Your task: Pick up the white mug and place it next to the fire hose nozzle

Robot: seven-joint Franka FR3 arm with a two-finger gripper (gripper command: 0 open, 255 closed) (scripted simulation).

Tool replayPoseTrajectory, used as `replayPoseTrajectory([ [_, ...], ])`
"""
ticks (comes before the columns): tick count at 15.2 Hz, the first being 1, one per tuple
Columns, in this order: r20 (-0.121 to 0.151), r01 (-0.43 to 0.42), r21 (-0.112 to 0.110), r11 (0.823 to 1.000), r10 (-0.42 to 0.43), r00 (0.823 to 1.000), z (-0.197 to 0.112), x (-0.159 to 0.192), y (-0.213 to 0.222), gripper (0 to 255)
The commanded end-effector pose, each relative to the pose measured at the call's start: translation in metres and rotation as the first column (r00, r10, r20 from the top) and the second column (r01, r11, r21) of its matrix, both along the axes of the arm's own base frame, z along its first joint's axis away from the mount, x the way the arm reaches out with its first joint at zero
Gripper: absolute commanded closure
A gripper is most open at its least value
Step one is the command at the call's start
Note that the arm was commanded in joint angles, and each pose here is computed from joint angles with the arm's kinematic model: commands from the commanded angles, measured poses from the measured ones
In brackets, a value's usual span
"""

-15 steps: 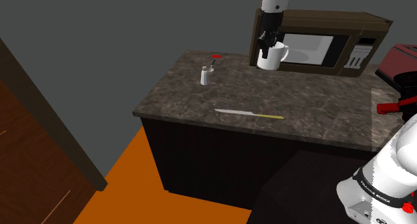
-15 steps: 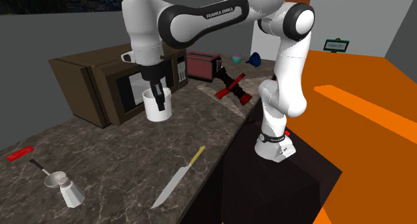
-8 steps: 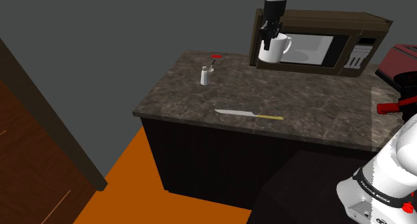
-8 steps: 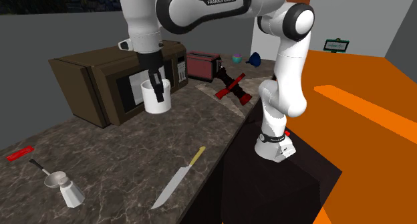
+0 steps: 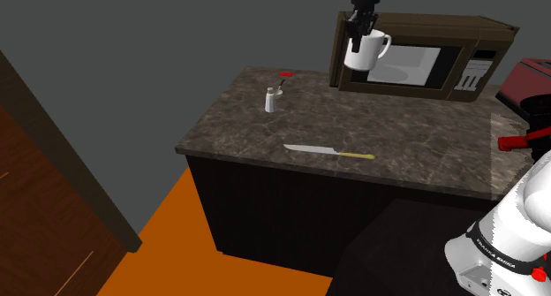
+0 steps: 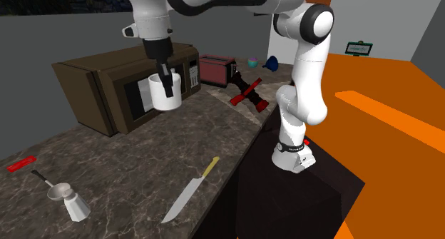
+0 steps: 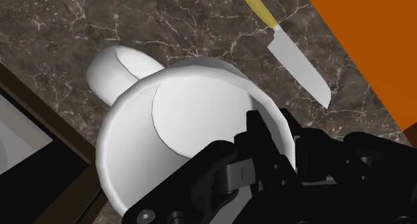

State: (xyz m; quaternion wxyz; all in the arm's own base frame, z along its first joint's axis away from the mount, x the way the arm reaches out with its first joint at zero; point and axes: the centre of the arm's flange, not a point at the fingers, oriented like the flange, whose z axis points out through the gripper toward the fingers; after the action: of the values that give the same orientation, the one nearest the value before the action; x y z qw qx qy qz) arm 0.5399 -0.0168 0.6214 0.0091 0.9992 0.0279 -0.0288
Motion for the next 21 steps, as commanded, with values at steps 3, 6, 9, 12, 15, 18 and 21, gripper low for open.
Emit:
replayPoseTrajectory([
  [3, 0.0, 0.0, 0.0, 1.0, 0.0, 1.0, 0.022, 0.0, 0.0, 255],
  [6, 0.0, 0.0, 0.0, 1.0, 0.0, 1.0, 0.03, -0.007, -0.011, 255],
  [9, 0.0, 0.0, 0.0, 1.0, 0.0, 1.0, 0.03, -0.029, -0.044, 255],
  [12, 0.0, 0.0, 0.0, 1.0, 0.0, 1.0, 0.03, -0.051, -0.077, 255],
  [15, 0.0, 0.0, 0.0, 1.0, 0.0, 1.0, 0.03, -0.073, -0.11, 255],
  [18, 0.0, 0.0, 0.0, 1.0, 0.0, 1.0, 0.03, -0.095, -0.143, 255],
  [21, 0.0, 0.0, 0.0, 1.0, 0.0, 1.0, 0.03, -0.117, -0.176, 255],
])
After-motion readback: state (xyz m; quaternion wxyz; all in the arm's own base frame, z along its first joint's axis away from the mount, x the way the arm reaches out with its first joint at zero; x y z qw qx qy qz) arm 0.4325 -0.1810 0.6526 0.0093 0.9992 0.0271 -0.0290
